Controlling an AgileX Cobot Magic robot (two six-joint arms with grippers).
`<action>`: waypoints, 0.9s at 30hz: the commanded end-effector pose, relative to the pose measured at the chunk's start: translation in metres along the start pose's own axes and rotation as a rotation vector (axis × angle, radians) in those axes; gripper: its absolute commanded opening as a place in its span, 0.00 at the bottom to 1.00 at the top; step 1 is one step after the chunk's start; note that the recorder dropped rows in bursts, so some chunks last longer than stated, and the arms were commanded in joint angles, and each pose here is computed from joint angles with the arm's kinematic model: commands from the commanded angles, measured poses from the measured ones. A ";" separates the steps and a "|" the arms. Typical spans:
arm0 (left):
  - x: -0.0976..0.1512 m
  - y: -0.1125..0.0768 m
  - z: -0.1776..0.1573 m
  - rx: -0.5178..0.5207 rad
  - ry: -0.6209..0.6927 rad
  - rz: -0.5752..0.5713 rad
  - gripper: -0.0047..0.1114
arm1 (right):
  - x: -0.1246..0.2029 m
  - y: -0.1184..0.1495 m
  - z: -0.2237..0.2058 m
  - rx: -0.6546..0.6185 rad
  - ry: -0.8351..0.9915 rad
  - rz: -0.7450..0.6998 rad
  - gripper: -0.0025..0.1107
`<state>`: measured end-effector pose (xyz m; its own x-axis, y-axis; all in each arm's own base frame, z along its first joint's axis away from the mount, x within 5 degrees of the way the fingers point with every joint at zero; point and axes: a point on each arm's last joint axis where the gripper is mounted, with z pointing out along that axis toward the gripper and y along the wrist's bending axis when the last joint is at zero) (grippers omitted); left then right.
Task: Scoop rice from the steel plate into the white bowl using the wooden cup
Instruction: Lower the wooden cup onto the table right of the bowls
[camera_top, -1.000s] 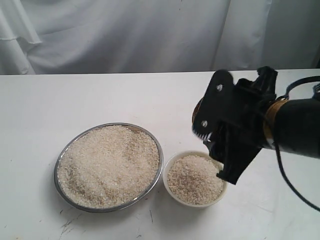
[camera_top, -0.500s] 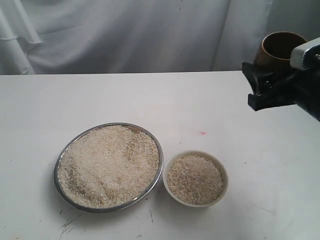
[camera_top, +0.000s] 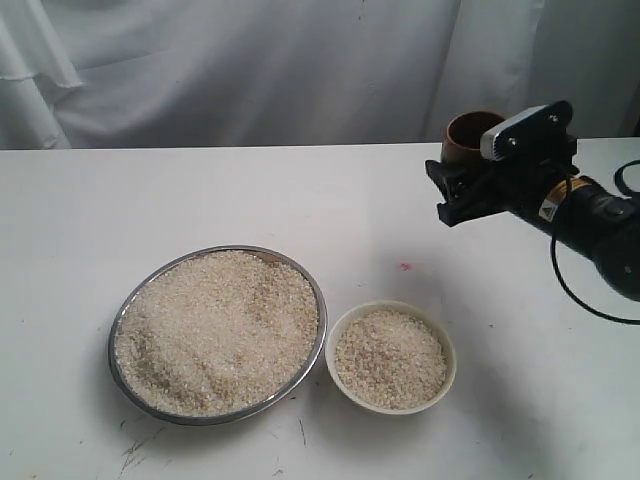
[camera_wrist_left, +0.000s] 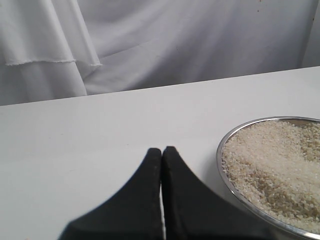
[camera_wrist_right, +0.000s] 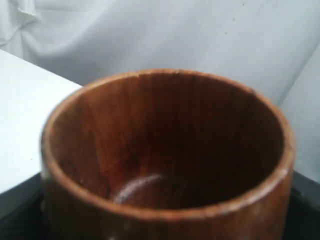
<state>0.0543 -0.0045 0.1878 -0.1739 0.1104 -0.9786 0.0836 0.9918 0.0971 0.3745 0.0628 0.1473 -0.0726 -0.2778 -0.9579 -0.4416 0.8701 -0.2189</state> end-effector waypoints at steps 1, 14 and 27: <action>-0.002 0.000 0.000 0.005 -0.006 -0.002 0.04 | 0.020 0.002 0.006 -0.041 -0.042 0.059 0.02; -0.002 0.000 0.000 0.005 -0.006 -0.001 0.04 | 0.097 0.024 0.032 -0.327 -0.007 0.124 0.02; -0.002 0.000 0.000 0.005 -0.006 -0.004 0.04 | 0.104 0.024 0.046 -0.377 -0.004 0.067 0.07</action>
<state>0.0543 -0.0045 0.1878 -0.1739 0.1104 -0.9786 0.0836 0.9918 0.0971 0.3973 0.0730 0.0329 -0.1233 -0.2222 -0.9672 -0.7209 0.6899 -0.0666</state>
